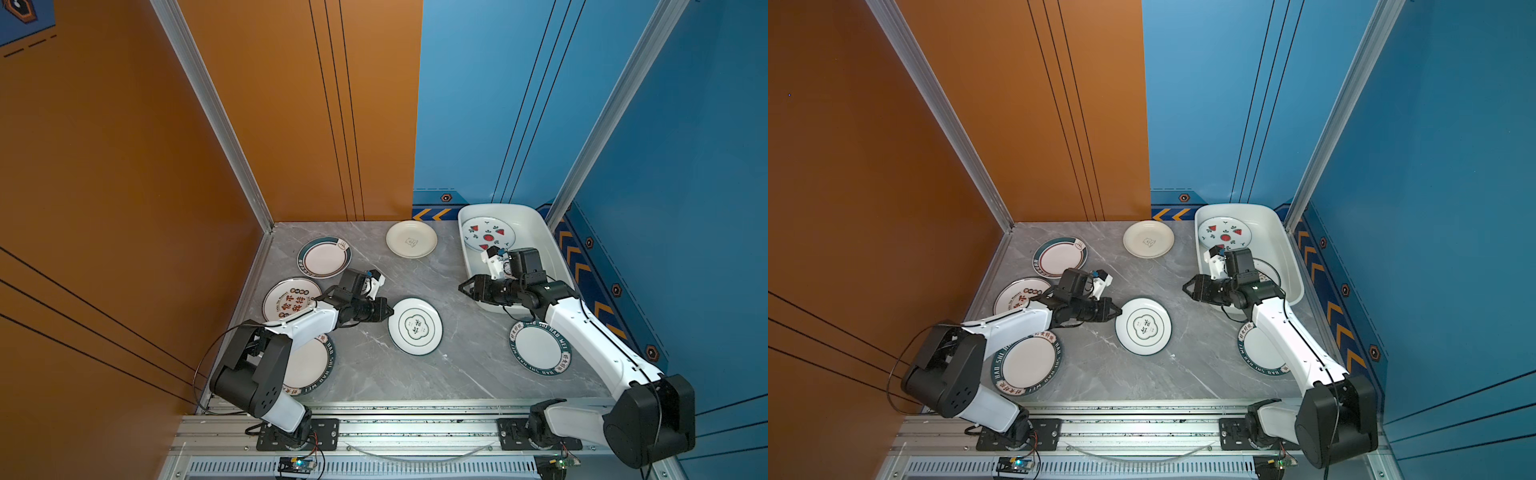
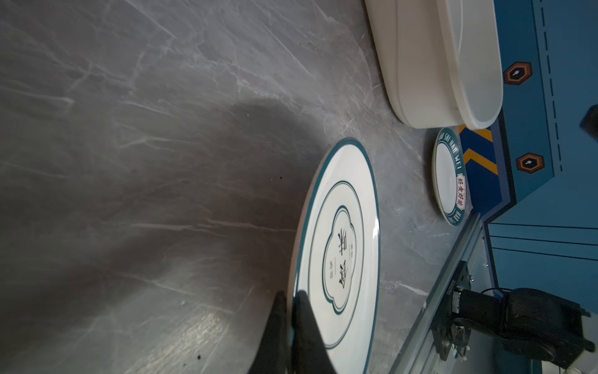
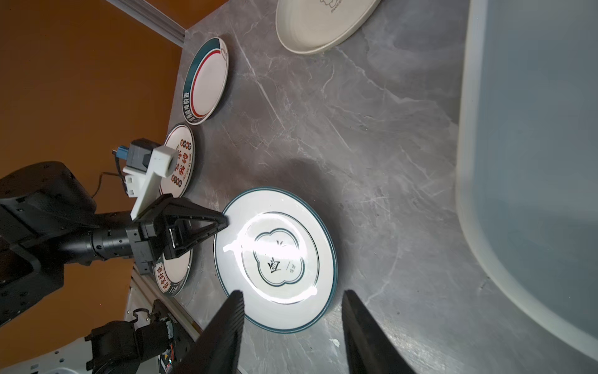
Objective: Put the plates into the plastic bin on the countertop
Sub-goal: 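Grasp the green-rimmed cloud-print plate edge with left gripper and tilt it up, then grasp the raised cloud-print plate edge with right gripper beside left gripper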
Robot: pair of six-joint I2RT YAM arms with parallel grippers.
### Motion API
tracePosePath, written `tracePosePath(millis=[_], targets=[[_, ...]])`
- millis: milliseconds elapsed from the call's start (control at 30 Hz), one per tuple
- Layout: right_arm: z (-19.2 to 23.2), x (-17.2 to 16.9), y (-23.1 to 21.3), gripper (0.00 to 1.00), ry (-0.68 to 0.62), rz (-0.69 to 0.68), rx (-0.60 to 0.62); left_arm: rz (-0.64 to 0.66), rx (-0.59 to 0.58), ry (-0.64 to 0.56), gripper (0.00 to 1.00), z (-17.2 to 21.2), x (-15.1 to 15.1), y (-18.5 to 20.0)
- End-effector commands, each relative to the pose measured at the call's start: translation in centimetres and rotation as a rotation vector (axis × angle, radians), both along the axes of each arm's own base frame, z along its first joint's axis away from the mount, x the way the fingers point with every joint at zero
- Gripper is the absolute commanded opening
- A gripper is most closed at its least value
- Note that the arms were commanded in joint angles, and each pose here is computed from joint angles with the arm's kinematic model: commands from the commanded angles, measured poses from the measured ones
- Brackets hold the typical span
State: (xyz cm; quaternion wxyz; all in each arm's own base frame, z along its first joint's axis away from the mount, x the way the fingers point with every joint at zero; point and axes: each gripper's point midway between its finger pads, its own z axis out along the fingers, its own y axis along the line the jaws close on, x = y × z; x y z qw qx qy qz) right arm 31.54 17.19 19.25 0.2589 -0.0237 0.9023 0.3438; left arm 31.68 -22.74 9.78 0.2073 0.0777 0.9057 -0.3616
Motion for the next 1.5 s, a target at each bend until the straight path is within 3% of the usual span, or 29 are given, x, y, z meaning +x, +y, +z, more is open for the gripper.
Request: tracePosePath(millis=[0, 500, 1033, 1200, 1467], targets=[[-0.7, -0.4, 1.8, 0.53, -0.016, 0.061, 0.035, -0.016, -0.076, -0.039, 0.00, 3.5, 0.6, -0.2], [-3.9, -0.7, 6.2, 0.61, 0.012, 0.156, 0.098, 0.031, -0.215, -0.117, 0.00, 10.4, 1.1, 1.8], [-2.8, -0.1, 9.9, 0.61, 0.014, 0.206, 0.279, 0.043, -0.274, -0.149, 0.00, 12.5, 1.7, 1.7], [-2.2, 0.4, 10.9, 0.53, 0.013, 0.202, 0.340, 0.044, -0.280, -0.148, 0.00, 12.4, 1.8, 1.6], [-1.1, 1.2, 12.1, 0.29, 0.023, 0.195, 0.447, 0.048, -0.270, -0.143, 0.00, 11.7, 2.0, 1.5]])
